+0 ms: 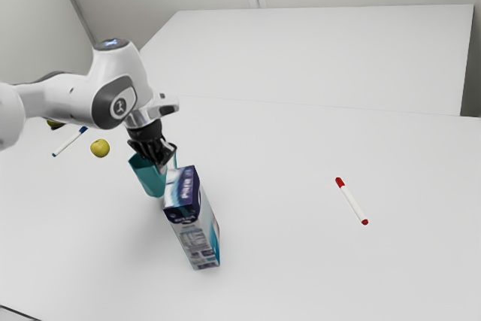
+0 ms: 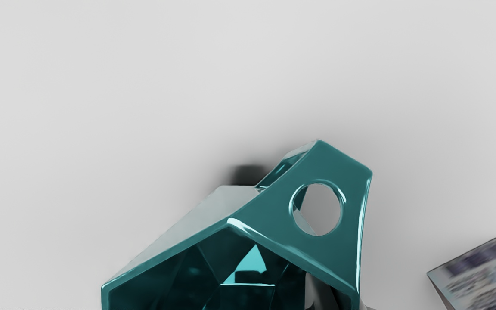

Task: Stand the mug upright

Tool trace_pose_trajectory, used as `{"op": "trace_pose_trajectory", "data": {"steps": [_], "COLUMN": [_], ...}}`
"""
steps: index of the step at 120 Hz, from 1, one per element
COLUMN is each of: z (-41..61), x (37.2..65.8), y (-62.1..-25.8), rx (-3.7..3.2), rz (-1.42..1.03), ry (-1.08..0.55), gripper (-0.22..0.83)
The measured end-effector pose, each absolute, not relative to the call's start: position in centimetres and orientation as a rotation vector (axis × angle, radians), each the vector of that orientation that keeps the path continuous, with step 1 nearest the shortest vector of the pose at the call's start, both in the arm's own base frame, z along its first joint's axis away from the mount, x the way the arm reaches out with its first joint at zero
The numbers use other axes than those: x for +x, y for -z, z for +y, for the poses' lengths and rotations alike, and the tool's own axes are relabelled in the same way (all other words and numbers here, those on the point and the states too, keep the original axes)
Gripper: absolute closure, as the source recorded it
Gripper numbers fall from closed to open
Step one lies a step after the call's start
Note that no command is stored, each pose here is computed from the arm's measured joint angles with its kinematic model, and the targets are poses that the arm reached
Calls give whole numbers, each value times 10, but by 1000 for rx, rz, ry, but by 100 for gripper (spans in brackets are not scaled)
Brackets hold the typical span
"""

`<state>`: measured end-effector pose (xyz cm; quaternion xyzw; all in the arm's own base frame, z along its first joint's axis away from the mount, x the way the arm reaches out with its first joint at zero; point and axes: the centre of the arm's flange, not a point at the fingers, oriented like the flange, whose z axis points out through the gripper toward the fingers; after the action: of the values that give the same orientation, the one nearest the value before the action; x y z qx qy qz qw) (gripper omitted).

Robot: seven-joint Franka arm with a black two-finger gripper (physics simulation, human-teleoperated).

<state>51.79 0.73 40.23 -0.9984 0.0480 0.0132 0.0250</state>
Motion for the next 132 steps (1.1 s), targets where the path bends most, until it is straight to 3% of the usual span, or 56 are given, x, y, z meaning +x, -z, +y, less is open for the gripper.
{"op": "trace_pose_trajectory", "data": {"steps": [132], "z": [-2], "x": [521], "y": [-356], "rx": [-3088], "rz": [-175], "ry": [0], "gripper": [79]}}
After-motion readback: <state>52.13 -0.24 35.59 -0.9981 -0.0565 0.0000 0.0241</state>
